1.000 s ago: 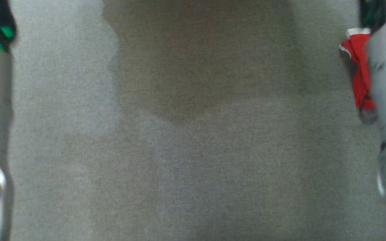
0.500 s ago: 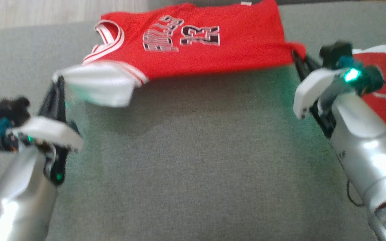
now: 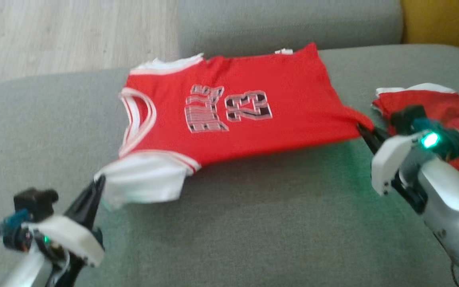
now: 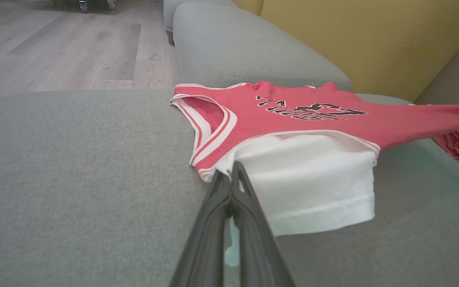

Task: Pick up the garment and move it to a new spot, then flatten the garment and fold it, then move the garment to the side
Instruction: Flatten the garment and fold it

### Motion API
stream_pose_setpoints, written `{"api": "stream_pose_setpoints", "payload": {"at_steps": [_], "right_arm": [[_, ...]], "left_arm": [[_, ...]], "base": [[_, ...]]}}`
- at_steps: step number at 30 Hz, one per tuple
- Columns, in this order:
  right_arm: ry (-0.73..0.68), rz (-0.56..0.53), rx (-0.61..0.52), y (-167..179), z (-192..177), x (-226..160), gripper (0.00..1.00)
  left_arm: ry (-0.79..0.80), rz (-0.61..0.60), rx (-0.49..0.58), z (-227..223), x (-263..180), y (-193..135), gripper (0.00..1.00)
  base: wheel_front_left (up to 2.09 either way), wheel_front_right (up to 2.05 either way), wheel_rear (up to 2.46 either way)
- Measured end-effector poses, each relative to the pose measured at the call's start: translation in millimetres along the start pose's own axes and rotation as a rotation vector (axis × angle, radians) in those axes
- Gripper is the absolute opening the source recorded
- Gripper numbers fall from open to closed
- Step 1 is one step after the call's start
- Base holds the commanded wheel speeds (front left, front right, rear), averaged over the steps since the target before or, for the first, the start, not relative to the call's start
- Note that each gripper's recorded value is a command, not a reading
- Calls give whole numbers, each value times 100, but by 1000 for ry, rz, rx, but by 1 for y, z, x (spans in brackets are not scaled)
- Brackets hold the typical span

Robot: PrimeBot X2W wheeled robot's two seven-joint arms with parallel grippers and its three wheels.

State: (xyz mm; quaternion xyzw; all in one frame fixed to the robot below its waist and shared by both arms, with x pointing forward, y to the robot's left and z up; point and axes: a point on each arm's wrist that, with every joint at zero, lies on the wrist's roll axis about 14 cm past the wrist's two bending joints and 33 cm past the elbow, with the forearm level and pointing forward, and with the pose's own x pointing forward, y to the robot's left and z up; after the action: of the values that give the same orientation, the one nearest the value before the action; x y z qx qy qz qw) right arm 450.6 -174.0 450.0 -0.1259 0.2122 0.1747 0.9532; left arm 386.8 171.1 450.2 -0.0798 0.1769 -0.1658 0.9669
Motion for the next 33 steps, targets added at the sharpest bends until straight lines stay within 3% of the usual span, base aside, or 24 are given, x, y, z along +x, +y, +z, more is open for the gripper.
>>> {"api": "stream_pose_setpoints", "payload": {"at_steps": [14,23,33], "right_arm": [[18,35,95,13,-31,-47,0],[16,40,131,15,-30,-45,0],[76,49,147,17,-38,-19,0]], "left_arm": [[81,-46,-26,-29,-51,-36,0],[100,-43,-43,-26,-43,-35,0],[192,-40,-39,-18,-3,-20,0]], "base": [[0,0,0],[0,0,0],[0,0,0]]}}
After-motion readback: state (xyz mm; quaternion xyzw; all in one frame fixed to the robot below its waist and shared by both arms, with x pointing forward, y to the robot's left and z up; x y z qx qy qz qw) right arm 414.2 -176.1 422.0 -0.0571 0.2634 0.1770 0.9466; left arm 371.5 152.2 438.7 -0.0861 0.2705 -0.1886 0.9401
